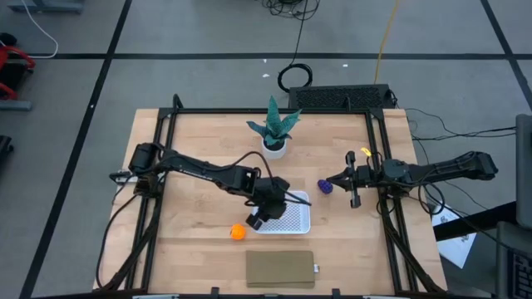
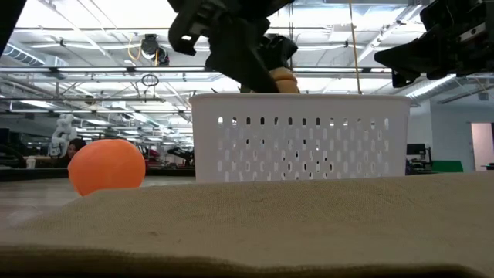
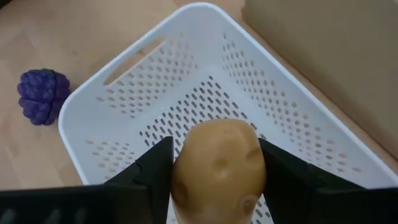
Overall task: Pick and placing Produce into tupperware
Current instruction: Put the brown potato into the white basket
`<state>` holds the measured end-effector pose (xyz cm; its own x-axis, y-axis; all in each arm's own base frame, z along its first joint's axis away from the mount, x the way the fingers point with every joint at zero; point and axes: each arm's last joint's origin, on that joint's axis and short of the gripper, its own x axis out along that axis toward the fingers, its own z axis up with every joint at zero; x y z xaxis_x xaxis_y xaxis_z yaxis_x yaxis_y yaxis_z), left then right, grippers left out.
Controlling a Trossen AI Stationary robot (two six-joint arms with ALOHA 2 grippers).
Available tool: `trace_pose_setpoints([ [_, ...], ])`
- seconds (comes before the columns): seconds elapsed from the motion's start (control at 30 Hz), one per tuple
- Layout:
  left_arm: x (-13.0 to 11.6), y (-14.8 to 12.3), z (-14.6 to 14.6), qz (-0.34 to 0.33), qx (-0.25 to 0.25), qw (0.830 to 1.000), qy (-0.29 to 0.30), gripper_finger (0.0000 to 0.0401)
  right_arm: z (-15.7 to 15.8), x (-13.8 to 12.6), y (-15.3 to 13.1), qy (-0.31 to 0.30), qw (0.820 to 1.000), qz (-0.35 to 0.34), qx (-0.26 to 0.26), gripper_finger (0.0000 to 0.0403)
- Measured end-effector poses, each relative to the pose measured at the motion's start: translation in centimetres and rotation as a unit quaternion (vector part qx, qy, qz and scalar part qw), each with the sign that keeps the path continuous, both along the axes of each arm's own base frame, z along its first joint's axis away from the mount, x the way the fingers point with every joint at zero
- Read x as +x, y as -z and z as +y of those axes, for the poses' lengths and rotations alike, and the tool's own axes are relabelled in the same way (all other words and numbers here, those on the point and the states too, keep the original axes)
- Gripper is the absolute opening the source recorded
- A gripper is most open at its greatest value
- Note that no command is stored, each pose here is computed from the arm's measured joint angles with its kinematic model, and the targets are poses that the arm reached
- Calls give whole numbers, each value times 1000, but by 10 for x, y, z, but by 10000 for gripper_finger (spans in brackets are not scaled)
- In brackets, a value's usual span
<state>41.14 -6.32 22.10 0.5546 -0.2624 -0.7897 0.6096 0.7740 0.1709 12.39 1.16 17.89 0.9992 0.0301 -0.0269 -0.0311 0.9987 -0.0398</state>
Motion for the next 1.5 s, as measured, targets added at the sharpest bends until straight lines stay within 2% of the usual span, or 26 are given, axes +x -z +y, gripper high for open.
trace_pose_setpoints([
  [0.27,-2,0,13,34,-1,999,-40,183,0,0,-1,0,1000,-4,0,0],
  [0.53,6,-16,13,2,5,999,-43,190,0,0,-1,0,1000,-4,0,0],
  [0.73,15,0,10,13,7,999,-44,183,0,0,0,0,1000,-2,0,0],
  [0.93,19,14,5,53,24,998,-29,190,0,2,1,0,1000,3,-1,0],
  [1.13,20,20,-1,56,55,997,22,186,0,3,2,0,1000,7,-1,0],
  [1.5,20,26,-2,62,78,993,59,187,0,3,2,0,1000,11,-2,0],
])
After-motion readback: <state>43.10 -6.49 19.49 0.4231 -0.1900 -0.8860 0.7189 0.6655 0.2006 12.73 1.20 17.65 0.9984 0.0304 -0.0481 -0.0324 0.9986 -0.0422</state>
